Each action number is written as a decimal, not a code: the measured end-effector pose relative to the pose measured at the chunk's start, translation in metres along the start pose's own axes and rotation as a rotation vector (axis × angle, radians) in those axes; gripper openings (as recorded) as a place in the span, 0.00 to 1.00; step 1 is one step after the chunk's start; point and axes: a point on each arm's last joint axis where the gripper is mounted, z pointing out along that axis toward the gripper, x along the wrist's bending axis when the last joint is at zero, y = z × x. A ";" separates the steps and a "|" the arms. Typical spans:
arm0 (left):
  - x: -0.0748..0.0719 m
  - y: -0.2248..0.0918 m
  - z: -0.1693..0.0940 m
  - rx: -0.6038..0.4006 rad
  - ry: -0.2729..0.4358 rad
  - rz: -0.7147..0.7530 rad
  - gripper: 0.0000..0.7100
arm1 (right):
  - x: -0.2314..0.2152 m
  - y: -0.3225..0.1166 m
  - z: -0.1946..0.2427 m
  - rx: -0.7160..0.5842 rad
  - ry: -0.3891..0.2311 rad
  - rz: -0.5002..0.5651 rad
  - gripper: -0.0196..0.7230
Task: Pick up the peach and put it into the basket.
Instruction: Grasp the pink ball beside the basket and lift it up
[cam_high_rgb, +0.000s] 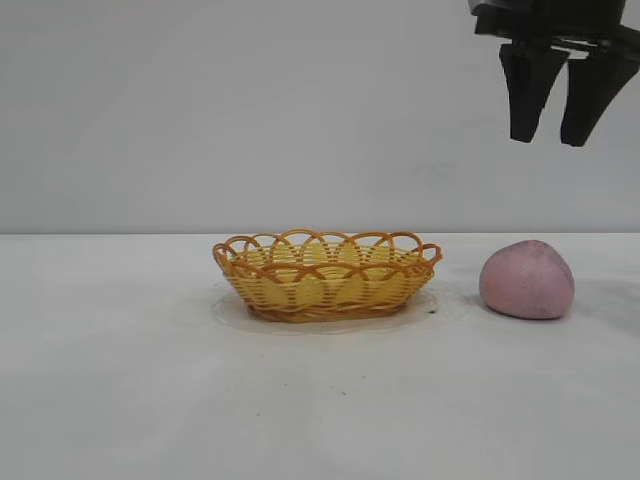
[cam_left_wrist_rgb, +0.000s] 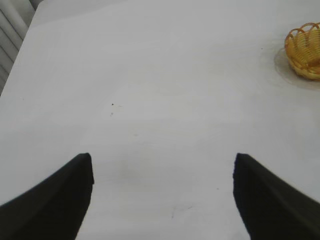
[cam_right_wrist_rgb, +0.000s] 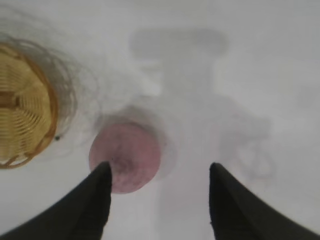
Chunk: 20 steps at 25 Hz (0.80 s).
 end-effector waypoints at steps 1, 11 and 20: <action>0.000 0.000 0.000 0.000 0.000 0.000 0.77 | 0.004 0.000 0.001 0.009 0.003 -0.008 0.49; 0.000 0.000 0.000 0.000 0.000 0.000 0.77 | 0.030 -0.008 0.018 0.081 0.010 -0.075 0.43; 0.000 0.000 0.000 0.000 0.000 0.000 0.77 | 0.023 -0.026 0.058 0.160 -0.007 -0.062 0.50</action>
